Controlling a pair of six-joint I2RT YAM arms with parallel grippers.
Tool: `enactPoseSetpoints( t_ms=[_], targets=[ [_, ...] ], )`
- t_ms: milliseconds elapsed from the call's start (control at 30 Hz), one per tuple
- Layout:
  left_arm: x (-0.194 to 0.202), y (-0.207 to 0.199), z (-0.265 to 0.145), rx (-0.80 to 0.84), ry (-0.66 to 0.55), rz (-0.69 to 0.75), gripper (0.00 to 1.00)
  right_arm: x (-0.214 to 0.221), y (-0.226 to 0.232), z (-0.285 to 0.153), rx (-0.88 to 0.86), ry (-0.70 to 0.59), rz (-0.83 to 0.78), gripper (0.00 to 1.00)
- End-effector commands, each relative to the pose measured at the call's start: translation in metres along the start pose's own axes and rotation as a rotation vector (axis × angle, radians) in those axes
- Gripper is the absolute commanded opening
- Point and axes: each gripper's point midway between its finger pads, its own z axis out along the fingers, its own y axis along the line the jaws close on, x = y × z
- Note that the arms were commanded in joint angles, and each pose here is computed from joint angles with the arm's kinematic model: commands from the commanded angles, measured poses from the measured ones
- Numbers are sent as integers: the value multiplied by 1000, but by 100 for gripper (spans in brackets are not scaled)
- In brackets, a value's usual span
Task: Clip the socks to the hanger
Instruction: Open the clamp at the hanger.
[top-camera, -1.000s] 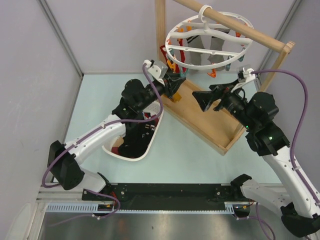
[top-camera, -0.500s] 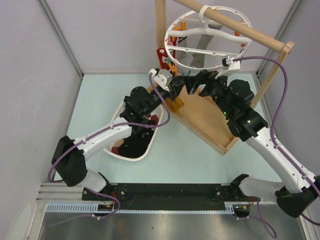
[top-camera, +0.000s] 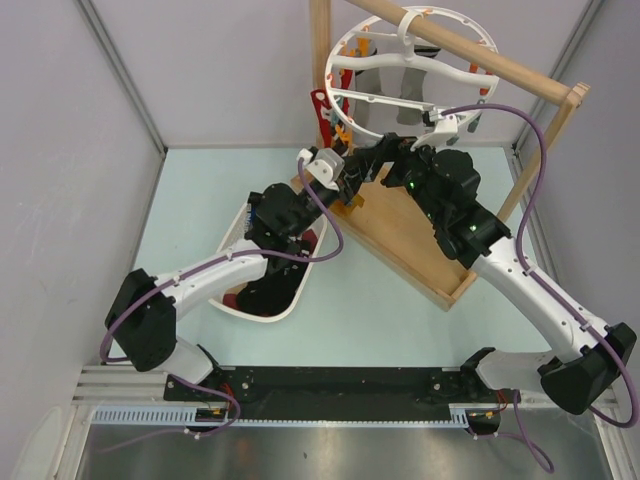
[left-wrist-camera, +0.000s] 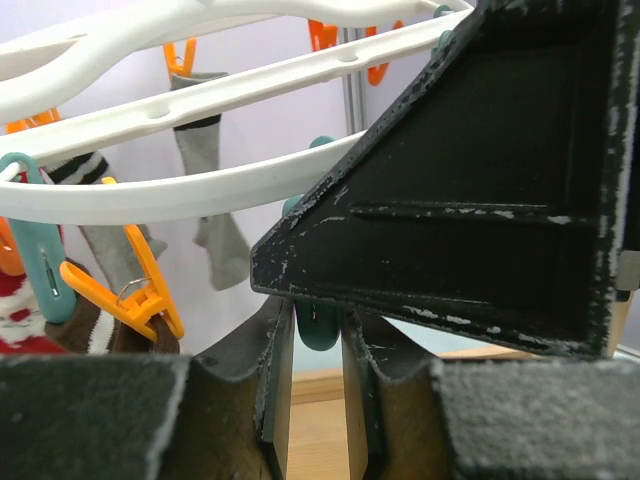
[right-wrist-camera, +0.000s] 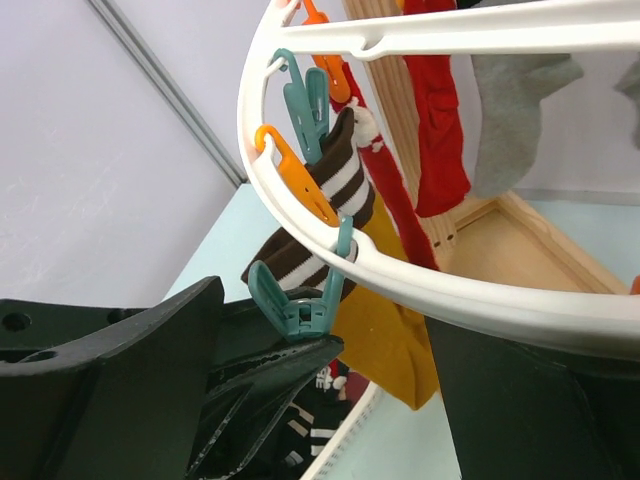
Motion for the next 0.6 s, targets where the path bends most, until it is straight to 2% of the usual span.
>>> enactPoseSetpoints(
  t_ms=[0, 167, 433, 567],
  targets=[
    [14, -15, -4, 40, 30, 25, 9, -53, 18, -2, -40, -156, 39, 83],
    [15, -23, -3, 47, 34, 41, 9, -61, 20, -3, -44, -180, 37, 73],
    [14, -35, -1, 50, 59, 110, 9, -64, 24, -4, -64, -187, 40, 69],
    [14, -35, 0, 43, 63, 122, 9, -71, 26, -7, -72, -207, 45, 63]
  ],
)
